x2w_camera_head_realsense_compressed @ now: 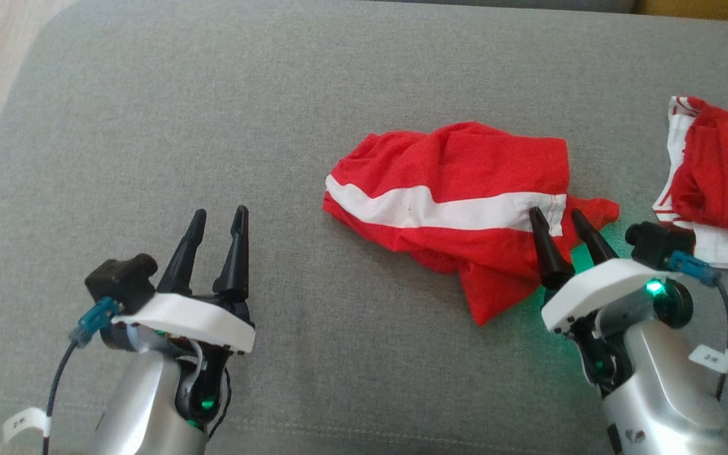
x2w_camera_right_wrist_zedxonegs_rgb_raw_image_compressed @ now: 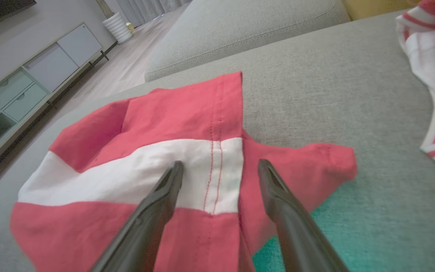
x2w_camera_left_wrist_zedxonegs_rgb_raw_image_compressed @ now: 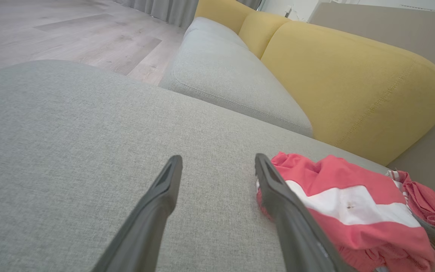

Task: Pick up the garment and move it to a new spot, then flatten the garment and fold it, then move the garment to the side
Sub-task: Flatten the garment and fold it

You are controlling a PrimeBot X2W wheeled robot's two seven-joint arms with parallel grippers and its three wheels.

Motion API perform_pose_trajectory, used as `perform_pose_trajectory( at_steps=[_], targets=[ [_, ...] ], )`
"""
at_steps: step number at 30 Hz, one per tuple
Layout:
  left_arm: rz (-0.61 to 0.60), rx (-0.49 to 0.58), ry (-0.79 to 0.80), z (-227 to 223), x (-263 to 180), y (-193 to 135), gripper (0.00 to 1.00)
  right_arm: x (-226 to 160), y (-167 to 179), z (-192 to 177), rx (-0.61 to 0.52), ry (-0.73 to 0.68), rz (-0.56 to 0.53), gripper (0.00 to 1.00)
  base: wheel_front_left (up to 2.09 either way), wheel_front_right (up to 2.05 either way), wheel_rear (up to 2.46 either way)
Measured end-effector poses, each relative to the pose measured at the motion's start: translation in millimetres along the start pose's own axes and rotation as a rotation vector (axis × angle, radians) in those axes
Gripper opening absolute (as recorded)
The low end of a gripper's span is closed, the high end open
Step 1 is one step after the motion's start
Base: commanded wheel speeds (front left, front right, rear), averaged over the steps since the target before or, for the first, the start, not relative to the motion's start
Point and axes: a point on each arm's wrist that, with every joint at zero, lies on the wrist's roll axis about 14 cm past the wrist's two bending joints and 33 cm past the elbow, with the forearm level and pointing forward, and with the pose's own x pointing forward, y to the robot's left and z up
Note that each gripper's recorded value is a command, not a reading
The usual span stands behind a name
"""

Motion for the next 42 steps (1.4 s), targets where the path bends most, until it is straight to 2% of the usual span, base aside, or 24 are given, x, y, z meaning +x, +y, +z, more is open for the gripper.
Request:
perform_pose_trajectory(
  at_steps=[8, 27, 28, 29, 30, 36, 42],
  targets=[
    [0.006, -0.001, 0.005, -1.7, 3.4, 3.3, 1.00, 16.3, 11.8, -2.0, 0.050, 0.029, 0.040, 1.00, 0.00, 0.00, 0.00],
    [-0.021, -0.007, -0.001, 0.6, 5.2, -6.5, 1.00, 6.0, 22.5, 12.7, 0.059, -0.019, 0.072, 1.00, 0.00, 0.00, 0.00],
    [-0.022, -0.007, -0.002, 0.8, 5.3, -6.9, 1.00, 5.7, 22.7, 13.9, 0.058, -0.023, 0.073, 0.58, 0.00, 0.00, 0.00],
    [-0.023, -0.007, -0.002, 0.8, 5.3, -7.3, 1.00, 5.4, 22.7, 14.8, 0.057, -0.025, 0.074, 0.22, 0.00, 0.00, 0.00],
    [-0.024, -0.007, -0.002, 0.8, 5.3, -7.5, 1.00, 5.2, 23.0, 15.1, 0.055, -0.026, 0.075, 0.00, 0.00, 0.00, 0.00],
    [-0.026, -0.007, 0.003, -0.7, 5.7, -8.5, 1.00, 3.7, 22.8, 18.5, 0.036, -0.034, 0.080, 0.00, 0.00, 0.00, 0.00],
    [-0.047, -0.001, 0.010, -2.9, 8.0, -15.2, 1.00, -3.5, 8.8, 29.0, -0.015, -0.067, 0.046, 0.00, 0.00, 0.00, 0.00]
  ],
)
